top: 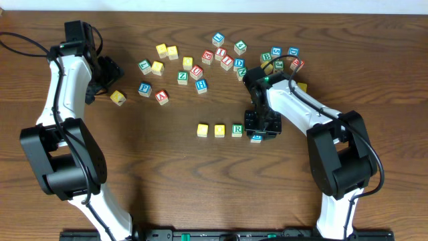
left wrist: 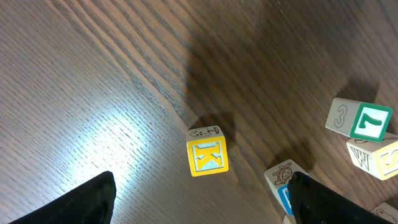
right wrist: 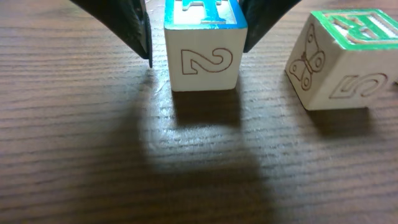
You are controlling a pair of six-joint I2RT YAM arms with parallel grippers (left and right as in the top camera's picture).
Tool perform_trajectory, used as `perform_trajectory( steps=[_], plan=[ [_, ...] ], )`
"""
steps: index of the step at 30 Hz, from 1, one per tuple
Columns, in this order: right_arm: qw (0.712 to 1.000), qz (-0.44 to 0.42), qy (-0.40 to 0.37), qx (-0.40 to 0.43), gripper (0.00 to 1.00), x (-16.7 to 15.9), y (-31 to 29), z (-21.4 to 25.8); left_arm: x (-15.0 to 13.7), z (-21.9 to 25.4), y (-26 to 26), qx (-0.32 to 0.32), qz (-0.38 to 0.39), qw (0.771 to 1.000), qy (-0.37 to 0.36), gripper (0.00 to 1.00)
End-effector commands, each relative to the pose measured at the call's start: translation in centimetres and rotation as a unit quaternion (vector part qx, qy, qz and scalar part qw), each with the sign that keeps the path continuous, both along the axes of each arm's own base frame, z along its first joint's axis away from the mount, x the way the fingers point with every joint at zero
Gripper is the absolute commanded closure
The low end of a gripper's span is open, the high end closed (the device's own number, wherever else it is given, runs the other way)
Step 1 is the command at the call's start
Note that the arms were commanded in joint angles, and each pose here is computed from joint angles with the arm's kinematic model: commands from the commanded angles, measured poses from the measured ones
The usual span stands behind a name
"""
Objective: Spell out CORL
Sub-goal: 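Lower the L block onto the table beside the R block, then open the right gripper and release the blue L block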
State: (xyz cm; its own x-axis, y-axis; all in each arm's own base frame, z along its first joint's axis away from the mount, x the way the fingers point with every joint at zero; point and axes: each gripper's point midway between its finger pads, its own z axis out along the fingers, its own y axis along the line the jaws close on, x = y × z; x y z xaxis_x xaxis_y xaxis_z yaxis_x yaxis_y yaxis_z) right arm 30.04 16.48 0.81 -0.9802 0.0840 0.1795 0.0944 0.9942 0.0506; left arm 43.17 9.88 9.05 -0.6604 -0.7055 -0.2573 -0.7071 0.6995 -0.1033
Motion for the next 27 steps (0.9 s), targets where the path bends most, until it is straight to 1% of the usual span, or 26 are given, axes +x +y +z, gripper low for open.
perform_trajectory(
  steps=[1, 4, 9, 12, 14, 19, 22, 27],
  plan=[
    [1.000, 0.001, 0.006, -0.001, 0.67, -0.4, 0.2, -0.3, 0.0, -0.2, 0.1, 0.001, 0.007, 1.000, 0.003, 0.13],
    [1.000, 0.001, 0.003, 0.001, 0.73, -0.2, 0.3, -0.4, 0.0, -0.2, 0.1, 0.001, 0.007, 1.000, 0.003, 0.13],
    [0.999, 0.001, -0.029, 0.017, 0.76, 1.3, 1.0, -0.5, 0.0, -0.2, 0.1, 0.001, 0.007, 1.000, 0.003, 0.13],
    [0.998, 0.002, -0.060, 0.010, 0.76, 2.8, 0.8, -0.7, 0.0, -0.2, 0.1, 0.001, 0.007, 1.000, 0.003, 0.13],
    [0.998, 0.014, -0.069, 0.004, 0.76, 3.1, 0.6, -0.7, 0.0, -0.2, 0.1, 0.001, 0.007, 1.000, 0.003, 0.13],
    [0.996, 0.059, -0.062, -0.001, 0.76, 2.6, 0.1, -0.7, 0.0, -0.2, 0.1, 0.001, 0.007, 1.000, 0.003, 0.13],
    [0.997, 0.055, -0.055, -0.015, 0.76, 2.4, -0.8, -0.7, 0.0, -0.2, 0.1, 0.001, 0.007, 1.000, 0.003, 0.13],
    [0.997, 0.048, -0.047, -0.041, 0.75, 2.3, -2.5, -0.7, -0.1, -0.2, 0.1, 0.001, 0.007, 1.000, 0.003, 0.13]
  ],
)
